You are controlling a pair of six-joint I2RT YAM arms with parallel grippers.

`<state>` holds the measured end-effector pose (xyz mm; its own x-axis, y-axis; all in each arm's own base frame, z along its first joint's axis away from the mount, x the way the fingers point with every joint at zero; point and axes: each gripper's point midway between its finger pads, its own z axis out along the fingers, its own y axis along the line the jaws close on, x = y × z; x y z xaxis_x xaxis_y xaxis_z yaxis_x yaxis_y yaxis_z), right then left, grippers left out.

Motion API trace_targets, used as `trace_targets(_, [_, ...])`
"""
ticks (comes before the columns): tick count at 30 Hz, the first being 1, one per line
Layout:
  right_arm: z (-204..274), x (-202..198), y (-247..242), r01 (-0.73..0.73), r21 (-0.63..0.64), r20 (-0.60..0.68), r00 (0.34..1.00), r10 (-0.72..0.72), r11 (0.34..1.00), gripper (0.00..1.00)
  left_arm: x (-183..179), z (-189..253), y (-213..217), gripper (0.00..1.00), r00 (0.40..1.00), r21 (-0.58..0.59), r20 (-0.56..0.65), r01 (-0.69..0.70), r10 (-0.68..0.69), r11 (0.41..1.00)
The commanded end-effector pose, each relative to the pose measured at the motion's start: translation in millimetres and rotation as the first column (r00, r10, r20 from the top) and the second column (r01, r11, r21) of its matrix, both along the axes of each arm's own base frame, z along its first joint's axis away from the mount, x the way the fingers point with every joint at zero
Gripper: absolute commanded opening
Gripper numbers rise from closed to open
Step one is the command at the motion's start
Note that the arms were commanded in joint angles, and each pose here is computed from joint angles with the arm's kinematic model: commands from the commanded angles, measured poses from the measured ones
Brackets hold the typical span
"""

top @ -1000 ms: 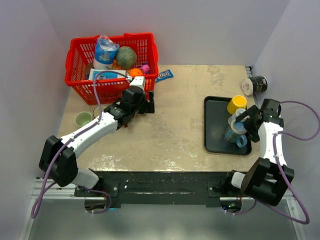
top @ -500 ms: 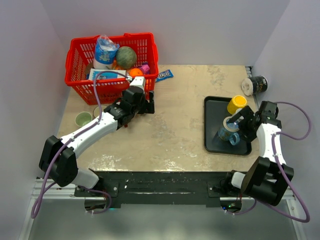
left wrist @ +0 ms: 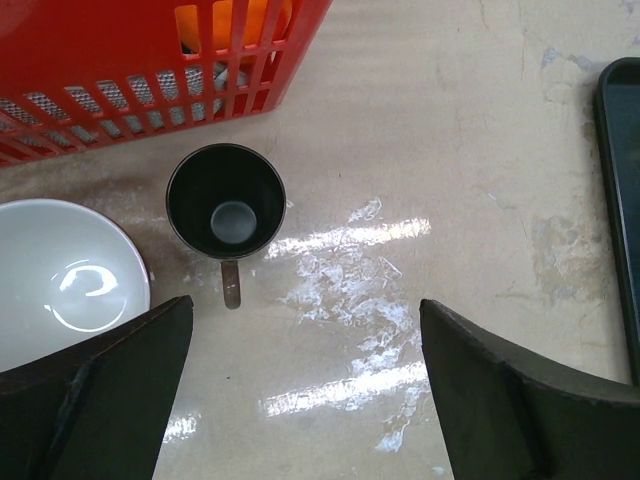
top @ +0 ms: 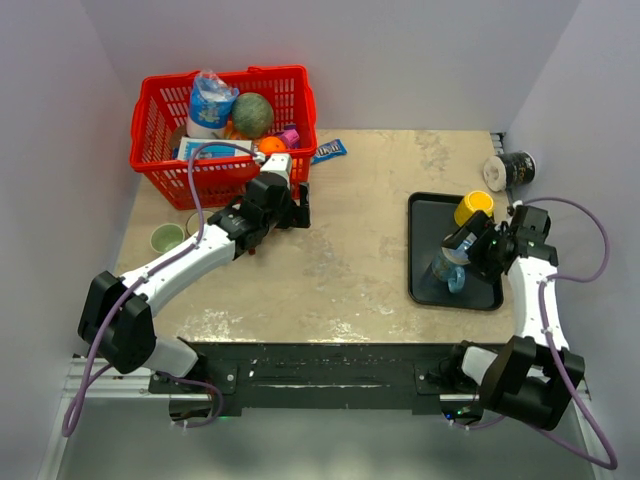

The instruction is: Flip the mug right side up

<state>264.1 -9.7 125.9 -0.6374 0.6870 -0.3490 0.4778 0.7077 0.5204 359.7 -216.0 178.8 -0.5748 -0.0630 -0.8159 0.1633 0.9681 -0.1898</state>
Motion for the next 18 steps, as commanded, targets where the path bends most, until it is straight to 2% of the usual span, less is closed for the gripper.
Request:
trace_targets(1, [1.2, -3.6, 8.7, -0.069, -0.035, 0.009, 0.998, 0.069, 0.997, 0.99, 3.9, 14.6, -5.4, 0.99, 0.999, -0.036, 0.037, 0.008, -0.007, 0.999])
trace_targets(5, [-8.6, -5.9, 24.5, -0.124, -0.089, -0.042, 0.992, 0.121, 0.988, 0.99, 2.7, 13.1, -6.0, 0.99, 0.999, -0.040, 0.033, 0.011, -0.010, 0.999])
trace_targets(10, [-23.5, -11.7, 14.2, -0.060, -0.178, -0.109, 0.993, 0.041, 0.982, 0.96, 2.0, 11.8, -7.1, 0.99, 1.000, -0.053, 0.029, 0.009, -0.007, 0.999])
trace_targets(18, [-30.4, -19.2, -5.0, 0.029, -0.283, -0.121, 0.991, -0.066, 0.959, 0.87, 2.1, 7.2, -9.2, 0.99, 1.000, -0.064, 0.016, 0.009, -0.008, 0.998])
